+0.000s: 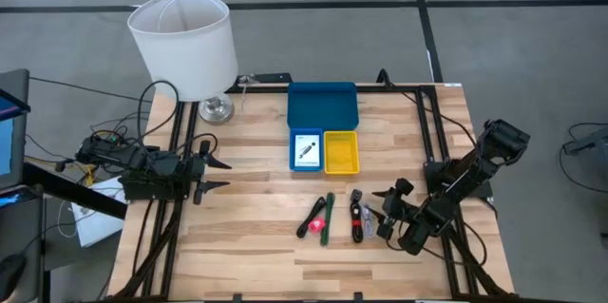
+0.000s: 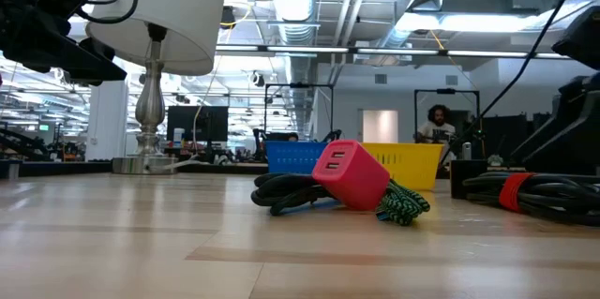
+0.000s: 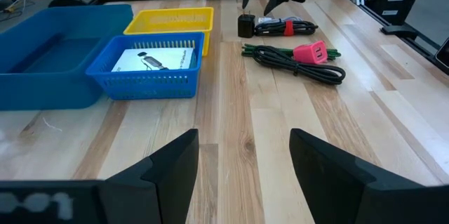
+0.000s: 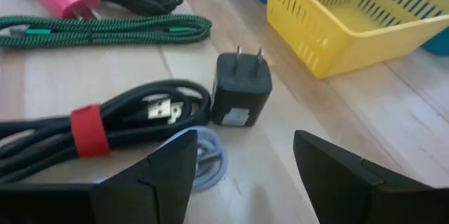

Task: Pick and place items into bin
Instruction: Put the black charger adapter into the yellow bin

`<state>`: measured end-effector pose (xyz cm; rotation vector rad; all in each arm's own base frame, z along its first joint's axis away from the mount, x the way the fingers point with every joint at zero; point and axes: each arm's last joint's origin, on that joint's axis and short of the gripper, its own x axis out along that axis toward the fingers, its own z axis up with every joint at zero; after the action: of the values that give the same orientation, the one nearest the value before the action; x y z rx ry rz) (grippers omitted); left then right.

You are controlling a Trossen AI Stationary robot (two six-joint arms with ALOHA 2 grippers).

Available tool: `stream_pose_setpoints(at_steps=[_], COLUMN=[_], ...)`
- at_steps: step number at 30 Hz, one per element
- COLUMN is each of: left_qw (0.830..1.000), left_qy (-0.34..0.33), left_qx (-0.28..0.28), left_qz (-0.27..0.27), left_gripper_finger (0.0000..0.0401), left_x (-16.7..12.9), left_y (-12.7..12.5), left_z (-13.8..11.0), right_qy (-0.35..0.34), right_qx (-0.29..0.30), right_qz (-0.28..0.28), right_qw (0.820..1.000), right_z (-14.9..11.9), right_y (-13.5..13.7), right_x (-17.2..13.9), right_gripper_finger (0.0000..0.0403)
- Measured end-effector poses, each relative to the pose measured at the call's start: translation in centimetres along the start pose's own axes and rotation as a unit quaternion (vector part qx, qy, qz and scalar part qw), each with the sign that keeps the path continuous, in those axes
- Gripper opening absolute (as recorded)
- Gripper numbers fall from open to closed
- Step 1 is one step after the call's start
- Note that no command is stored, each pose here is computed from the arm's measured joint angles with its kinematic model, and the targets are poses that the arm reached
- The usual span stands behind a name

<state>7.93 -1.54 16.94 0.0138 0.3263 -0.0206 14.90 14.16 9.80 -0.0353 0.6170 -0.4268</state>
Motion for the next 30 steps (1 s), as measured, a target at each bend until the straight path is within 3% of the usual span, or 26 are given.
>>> stream_pose_setpoints(at_steps=[30], left_qw=[1.0], left_qy=[0.0], left_qx=[0.0], left_qz=[0.0], left_gripper_finger=[0.0212], left_x=[0.0], left_y=[0.0], left_z=[0.0], right_qy=[0.022], right_qx=[-0.013], right_qz=[0.009], right_qw=[1.0], right_z=[1.3], right_y=[-0.4], right_x=[2.2], right_gripper_finger=[0.023])
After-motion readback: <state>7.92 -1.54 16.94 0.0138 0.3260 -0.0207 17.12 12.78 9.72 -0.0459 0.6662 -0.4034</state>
